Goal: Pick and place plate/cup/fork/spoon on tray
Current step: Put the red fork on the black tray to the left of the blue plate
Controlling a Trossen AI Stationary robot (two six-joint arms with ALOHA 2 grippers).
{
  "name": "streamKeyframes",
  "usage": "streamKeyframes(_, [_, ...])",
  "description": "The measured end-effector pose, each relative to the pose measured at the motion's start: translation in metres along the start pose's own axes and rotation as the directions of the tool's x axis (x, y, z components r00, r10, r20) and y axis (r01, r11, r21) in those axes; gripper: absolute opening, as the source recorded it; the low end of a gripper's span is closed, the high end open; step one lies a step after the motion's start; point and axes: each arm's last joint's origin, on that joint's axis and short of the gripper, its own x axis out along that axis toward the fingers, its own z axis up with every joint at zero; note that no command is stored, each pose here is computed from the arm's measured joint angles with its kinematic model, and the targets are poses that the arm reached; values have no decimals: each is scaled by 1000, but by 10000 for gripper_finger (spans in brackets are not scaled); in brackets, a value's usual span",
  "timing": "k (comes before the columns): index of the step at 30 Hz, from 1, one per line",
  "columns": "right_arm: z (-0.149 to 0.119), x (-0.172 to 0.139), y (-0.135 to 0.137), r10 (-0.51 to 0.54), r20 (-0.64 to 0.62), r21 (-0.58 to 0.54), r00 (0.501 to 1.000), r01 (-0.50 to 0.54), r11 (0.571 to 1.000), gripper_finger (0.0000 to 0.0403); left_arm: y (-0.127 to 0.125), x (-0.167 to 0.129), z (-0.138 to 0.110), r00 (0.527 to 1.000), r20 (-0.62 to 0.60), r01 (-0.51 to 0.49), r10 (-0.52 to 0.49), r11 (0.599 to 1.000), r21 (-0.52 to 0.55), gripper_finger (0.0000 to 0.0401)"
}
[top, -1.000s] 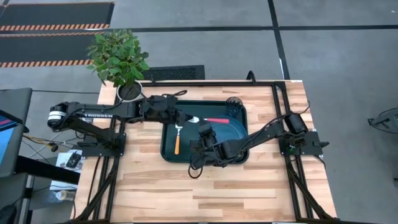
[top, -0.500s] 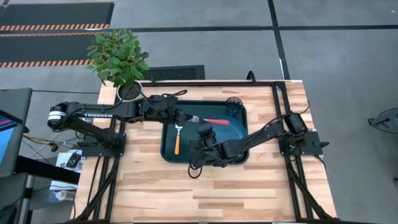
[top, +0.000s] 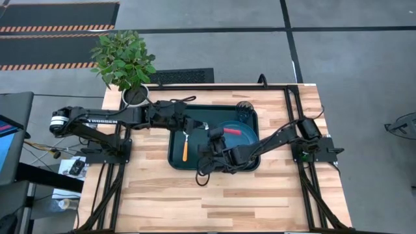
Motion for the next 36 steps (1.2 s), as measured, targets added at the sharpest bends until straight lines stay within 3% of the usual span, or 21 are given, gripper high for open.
streamKeyframes(6, [1,-7,1,15,29,73,999,-17,997,252,6,0,6,999,30,-39,37,997,71,1])
streamKeyframes(15, [3,-20,2,17,59,177,998,-28,984,255,25,-1,19,985,71,-168,157,964,205,0])
streamKeyframes(19, [3,-27,2,20,76,276,997,-40,960,255,33,-2,24,977,71,-212,200,938,274,0])
streamKeyframes(23, [4,-36,3,45,121,402,992,-91,911,255,40,-3,25,967,48,-251,251,897,364,0])
streamKeyframes(26, [6,-46,6,118,210,514,971,-212,831,255,44,-5,22,957,17,-272,291,871,408,0])
streamKeyframes(30, [10,-59,11,272,368,605,889,-451,656,255,48,-6,19,945,-20,-285,327,850,444,0])
streamKeyframes(33, [12,-63,17,429,487,599,761,-648,470,255,48,-6,15,941,-47,-276,336,840,467,0])
streamKeyframes(36, [14,-64,22,582,576,542,575,-801,255,255,47,-6,11,943,-96,-232,318,837,495,0])
